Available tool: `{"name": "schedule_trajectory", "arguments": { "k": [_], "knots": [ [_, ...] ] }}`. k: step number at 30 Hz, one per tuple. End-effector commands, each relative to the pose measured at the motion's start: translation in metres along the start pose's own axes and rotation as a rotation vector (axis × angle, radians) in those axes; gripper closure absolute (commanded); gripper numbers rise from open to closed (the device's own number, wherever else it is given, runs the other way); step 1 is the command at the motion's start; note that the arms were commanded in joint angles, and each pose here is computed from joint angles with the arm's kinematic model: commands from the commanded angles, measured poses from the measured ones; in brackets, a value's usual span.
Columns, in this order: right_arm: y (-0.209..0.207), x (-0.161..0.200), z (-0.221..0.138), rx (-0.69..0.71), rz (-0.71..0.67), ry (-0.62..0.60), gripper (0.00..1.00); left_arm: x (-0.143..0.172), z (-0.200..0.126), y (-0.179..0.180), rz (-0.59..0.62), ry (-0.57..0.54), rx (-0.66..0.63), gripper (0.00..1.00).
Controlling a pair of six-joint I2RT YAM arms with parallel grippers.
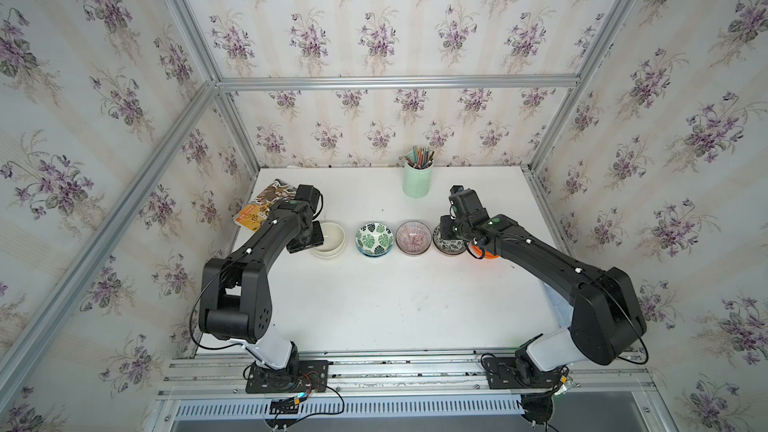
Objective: Stack the bowls
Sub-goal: Adjust the bowl at the center of the board.
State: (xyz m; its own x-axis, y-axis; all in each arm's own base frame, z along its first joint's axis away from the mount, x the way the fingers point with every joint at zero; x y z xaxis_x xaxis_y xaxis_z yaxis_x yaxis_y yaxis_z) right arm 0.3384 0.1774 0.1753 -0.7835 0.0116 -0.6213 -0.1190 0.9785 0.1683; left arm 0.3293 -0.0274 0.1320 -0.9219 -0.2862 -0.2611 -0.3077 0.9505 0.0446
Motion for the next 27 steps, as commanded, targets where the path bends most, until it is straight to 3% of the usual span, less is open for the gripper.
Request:
{"name": "schedule_trajectory", "arguments": {
  "k": [1, 16, 27],
  "knots": [
    [0.002, -0.002, 0.002, -0.008, -0.003, -0.012, 0.69, -0.004, 0.008, -0.009, -0.024, -0.011, 0.049, 0.45],
    [0.0, 0.001, 0.006, 0.01, -0.012, -0.001, 0.69, 0.0, 0.035, -0.018, -0.027, 0.052, 0.075, 0.66],
    [0.0, 0.0, 0.006, 0.012, -0.013, -0.001, 0.7, -0.002, 0.038, -0.032, -0.017, 0.074, 0.147, 0.73]
  ]
}}
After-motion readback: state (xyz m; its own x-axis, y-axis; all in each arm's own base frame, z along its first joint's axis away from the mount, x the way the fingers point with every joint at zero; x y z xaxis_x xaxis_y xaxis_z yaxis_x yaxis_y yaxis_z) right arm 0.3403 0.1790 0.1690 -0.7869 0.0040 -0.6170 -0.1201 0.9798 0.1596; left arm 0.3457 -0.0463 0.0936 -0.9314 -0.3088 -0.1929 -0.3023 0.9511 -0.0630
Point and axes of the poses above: each gripper's point midway between its finger pads, its own z axis out along the fingers, its own y axis along the line the jaws close on, x = y × z, the point moved 4 cm from there along -z, back along the fingers, and after that the axes turned 2 degrees about z, right-handed, at the moved point
